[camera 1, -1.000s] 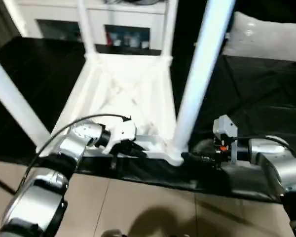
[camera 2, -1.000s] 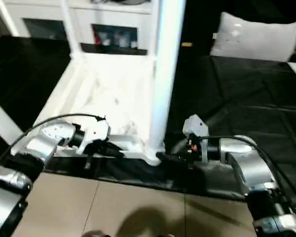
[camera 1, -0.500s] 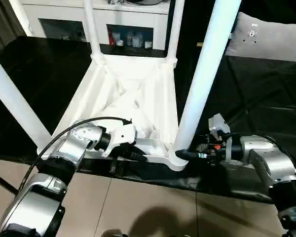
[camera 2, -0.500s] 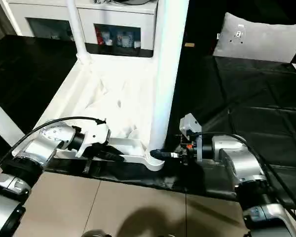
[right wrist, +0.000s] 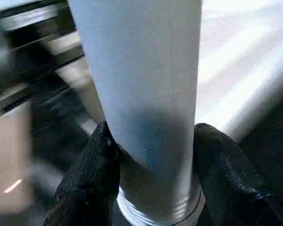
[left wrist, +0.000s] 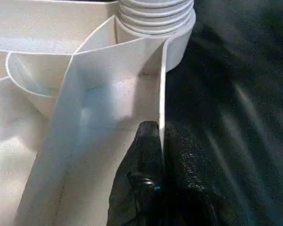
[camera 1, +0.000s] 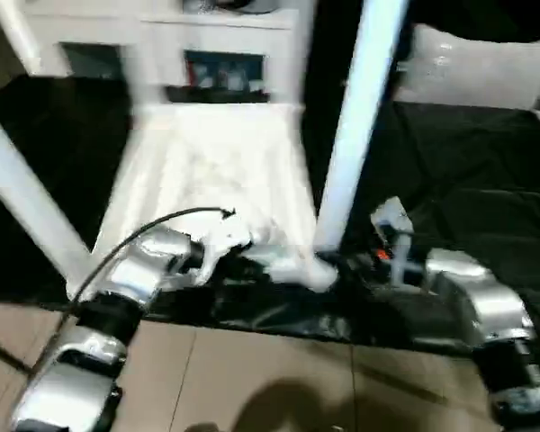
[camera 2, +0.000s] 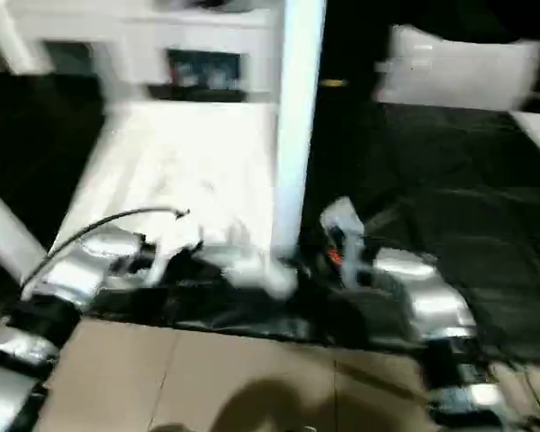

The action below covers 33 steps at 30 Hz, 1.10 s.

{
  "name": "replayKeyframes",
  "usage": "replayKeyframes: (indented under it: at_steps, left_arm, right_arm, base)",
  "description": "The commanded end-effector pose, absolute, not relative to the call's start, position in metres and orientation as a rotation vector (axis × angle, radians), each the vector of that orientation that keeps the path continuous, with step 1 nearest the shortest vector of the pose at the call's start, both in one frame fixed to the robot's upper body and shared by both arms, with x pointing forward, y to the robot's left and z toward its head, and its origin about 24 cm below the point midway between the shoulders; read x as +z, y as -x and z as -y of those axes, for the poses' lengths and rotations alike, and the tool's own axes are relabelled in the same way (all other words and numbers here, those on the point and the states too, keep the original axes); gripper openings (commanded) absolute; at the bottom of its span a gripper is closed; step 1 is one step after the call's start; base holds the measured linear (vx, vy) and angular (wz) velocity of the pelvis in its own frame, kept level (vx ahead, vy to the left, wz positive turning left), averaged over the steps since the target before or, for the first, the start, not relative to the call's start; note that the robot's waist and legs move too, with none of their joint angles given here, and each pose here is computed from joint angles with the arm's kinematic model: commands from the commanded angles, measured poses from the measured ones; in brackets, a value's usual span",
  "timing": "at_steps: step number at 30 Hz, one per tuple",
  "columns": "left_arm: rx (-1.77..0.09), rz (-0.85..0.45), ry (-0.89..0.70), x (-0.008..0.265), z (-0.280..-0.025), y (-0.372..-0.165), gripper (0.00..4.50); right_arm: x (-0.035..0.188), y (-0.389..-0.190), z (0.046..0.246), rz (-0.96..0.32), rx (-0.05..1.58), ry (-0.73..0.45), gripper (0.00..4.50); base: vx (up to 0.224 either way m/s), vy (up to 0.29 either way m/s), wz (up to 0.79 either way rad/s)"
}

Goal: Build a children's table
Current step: Rotate leg to tighten

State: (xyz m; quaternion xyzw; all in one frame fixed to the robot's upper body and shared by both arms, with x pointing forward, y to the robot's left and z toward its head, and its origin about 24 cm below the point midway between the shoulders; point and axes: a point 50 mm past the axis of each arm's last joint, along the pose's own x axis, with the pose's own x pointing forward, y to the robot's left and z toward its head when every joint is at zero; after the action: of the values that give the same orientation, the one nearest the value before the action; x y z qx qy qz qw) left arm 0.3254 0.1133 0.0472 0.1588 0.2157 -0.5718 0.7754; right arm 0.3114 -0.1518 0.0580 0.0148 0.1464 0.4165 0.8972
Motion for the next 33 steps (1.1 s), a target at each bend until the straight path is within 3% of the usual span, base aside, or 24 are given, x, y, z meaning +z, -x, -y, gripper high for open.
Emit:
replayKeyframes:
  at_steps: [1,3,5,7,10,15,20,28,30,33]
  left_arm:
    - [-1.200,-0.415,-0.301,0.051,-0.081,-0.328,0.00]
    - [-1.158,-0.401,-0.328,0.052,-0.071,-0.331,0.00]
    - [-1.145,-0.388,-0.346,0.053,-0.067,-0.333,0.00]
    - [-1.124,-0.384,-0.383,0.054,-0.064,-0.335,0.00]
    - [-1.107,-0.387,-0.404,0.053,-0.067,-0.336,0.00]
    - [-1.153,-0.349,-0.499,0.051,-0.085,-0.334,0.00]
    - [-1.253,-0.337,-0.523,0.050,-0.102,-0.328,0.00]
    - [-1.454,-0.355,-0.578,0.050,-0.118,-0.319,0.00]
    - [-1.506,-0.357,-0.596,0.051,-0.120,-0.317,0.00]
    - [-1.586,-0.368,-0.616,0.053,-0.123,-0.313,0.00]
  right_arm:
    - [0.049,-0.315,0.116,-0.360,0.836,-0.084,2.04]
    - [0.048,-0.325,0.110,-0.342,0.711,-0.108,2.04]
    - [0.050,-0.327,0.108,-0.314,0.693,-0.104,2.04]
    - [0.054,-0.328,0.107,-0.280,0.673,-0.124,2.56]
    - [0.058,-0.326,0.110,-0.253,0.693,-0.116,2.88]
    - [0.064,-0.317,0.138,-0.183,0.799,-0.013,3.30]
    - [0.074,-0.307,0.166,-0.213,0.957,0.051,3.74]
    - [0.081,-0.293,0.180,-0.290,1.251,0.166,3.74]
    - [0.081,-0.292,0.181,-0.305,1.296,0.171,3.40]
    - [0.079,-0.291,0.180,-0.329,1.355,0.169,3.35]
  base:
    - [0.000,0.000,0.00]
    - [0.000,0.000,0.00]
    - [0.000,0.000,0.00]
    - [0.000,0.000,0.00]
    - [0.000,0.000,0.00]
    - [0.000,0.000,0.00]
    - [0.000,0.000,0.00]
    - [0.000,0.000,0.00]
    - [0.000,0.000,0.00]
    - [0.000,0.000,0.00]
